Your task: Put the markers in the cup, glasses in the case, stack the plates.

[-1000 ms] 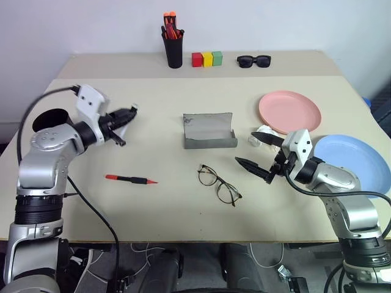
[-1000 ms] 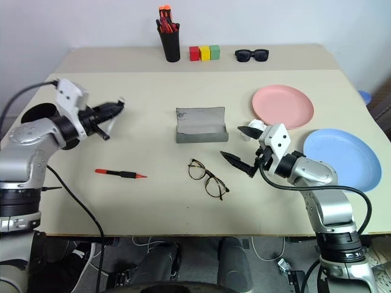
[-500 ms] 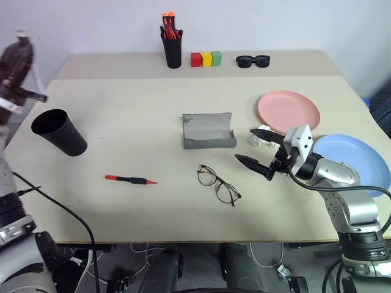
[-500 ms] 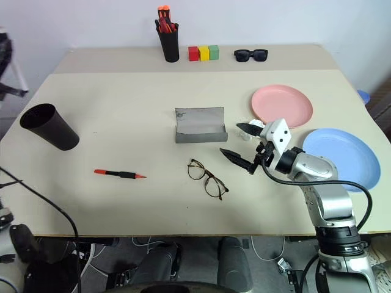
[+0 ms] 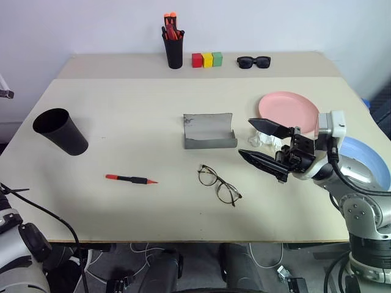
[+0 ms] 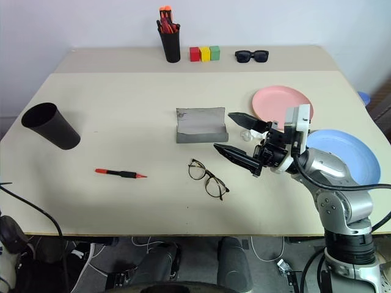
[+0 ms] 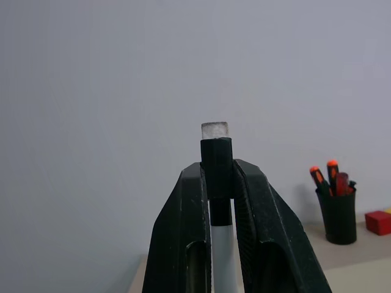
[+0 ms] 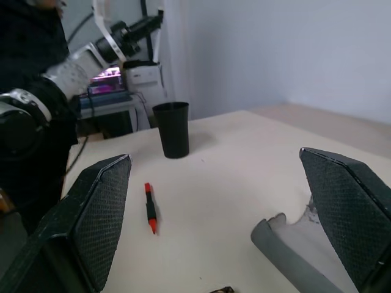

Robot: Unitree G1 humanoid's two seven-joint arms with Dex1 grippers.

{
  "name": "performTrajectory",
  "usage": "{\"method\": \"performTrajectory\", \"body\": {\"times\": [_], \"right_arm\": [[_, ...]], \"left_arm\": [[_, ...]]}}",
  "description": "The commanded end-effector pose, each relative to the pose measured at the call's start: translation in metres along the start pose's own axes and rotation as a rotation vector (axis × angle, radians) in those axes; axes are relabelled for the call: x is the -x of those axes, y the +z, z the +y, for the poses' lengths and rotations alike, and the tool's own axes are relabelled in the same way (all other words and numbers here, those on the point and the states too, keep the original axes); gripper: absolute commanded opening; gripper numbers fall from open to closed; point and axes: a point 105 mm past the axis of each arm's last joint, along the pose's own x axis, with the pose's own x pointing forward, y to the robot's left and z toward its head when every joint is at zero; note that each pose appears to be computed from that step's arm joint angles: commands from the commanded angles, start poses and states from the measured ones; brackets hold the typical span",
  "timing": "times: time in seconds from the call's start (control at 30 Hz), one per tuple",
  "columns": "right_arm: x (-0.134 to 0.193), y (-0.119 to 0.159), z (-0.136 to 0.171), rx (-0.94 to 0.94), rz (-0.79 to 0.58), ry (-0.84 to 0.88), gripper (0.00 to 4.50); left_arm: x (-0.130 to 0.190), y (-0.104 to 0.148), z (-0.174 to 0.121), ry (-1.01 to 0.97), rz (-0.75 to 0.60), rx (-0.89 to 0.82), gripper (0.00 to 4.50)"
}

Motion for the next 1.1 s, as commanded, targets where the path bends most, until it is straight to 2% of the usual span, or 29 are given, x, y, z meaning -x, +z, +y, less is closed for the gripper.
{"method": "performTrajectory", "body": {"times": [0.03,0.17,0.57,0.87,1.1], "right_arm": [[0.0,0.01,0.009,0.045,-0.015,0.032,4.5],[0.001,0.007,0.008,0.055,0.002,0.025,4.5],[0.0,0.003,0.002,0.073,0.031,0.006,4.5],[-0.007,0.009,0.002,0.079,0.032,0.005,4.5],[-0.011,0.013,0.0,0.079,0.024,-0.001,4.5]], "left_arm": [[0.003,-0.006,0.004,0.019,0.004,-0.034,0.04],[0.01,-0.024,0.004,0.036,0.042,-0.071,0.04],[0.008,-0.041,-0.01,0.005,0.042,-0.032,0.04],[0.009,-0.045,-0.018,-0.015,0.041,-0.031,4.39],[0.004,-0.037,-0.026,-0.043,0.012,-0.016,4.46]]}}
